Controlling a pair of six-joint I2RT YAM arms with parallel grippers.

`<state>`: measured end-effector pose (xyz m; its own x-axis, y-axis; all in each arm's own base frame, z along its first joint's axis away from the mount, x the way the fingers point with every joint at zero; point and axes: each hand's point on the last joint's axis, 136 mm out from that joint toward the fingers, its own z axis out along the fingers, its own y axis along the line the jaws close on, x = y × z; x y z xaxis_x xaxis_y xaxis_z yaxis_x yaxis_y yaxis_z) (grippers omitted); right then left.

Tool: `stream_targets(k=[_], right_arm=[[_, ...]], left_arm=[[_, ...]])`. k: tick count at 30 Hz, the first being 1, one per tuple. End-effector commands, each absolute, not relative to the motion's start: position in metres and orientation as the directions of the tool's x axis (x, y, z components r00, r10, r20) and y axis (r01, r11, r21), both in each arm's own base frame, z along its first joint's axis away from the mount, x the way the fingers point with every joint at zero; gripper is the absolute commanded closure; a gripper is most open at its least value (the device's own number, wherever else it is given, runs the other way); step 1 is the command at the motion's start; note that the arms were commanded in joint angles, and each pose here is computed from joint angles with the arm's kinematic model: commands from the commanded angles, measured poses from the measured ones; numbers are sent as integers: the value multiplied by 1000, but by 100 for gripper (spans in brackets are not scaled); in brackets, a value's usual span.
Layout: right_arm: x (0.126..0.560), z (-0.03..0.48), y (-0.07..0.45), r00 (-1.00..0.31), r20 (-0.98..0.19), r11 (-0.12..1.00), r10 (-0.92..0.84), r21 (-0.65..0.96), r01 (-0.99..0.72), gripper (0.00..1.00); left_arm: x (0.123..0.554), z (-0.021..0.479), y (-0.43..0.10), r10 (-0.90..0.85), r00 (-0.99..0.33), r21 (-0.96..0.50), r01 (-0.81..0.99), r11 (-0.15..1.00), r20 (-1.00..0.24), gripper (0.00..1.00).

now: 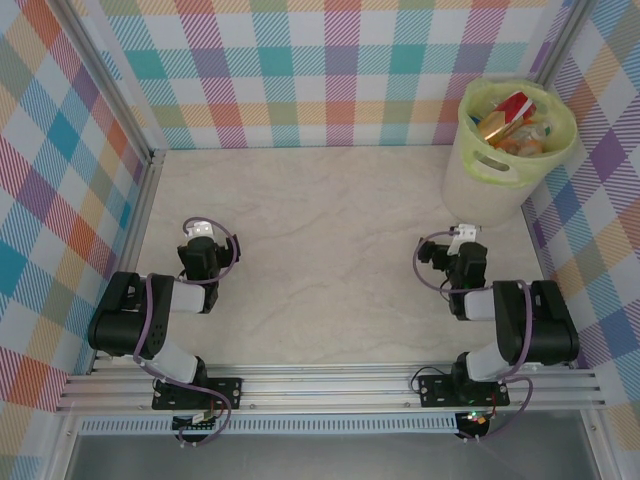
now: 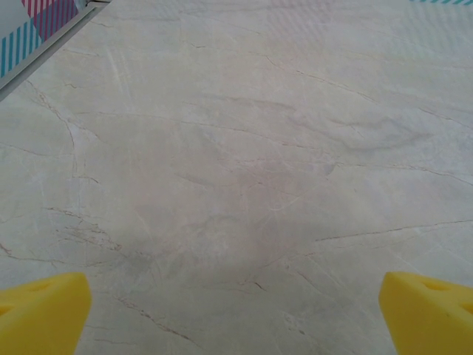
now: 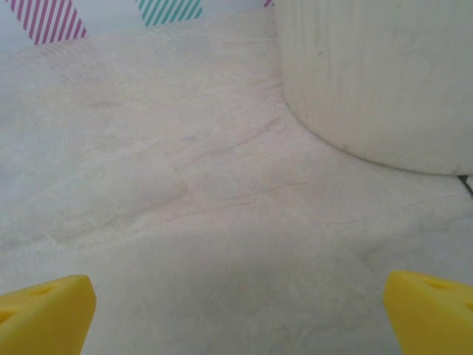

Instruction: Put the plastic bottles in the bin

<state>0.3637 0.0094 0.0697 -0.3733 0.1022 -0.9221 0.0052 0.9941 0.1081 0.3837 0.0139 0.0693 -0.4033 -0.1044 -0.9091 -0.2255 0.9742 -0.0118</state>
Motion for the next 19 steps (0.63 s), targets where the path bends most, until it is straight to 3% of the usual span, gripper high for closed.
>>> stream_targets(k=[1, 5, 19], right_arm=[[371, 103, 14, -216, -976, 998, 37, 46, -38, 0], [398, 92, 11, -369, -928, 998, 54, 61, -6, 0], [397, 92, 9, -355, -933, 998, 59, 64, -2, 0]], left_arm=[[390, 83, 14, -107, -350, -24, -233, 972, -931, 0], [390, 83, 14, -108, -349, -25, -233, 972, -931, 0], [391, 83, 13, -104, -353, -23, -227, 974, -930, 0]])
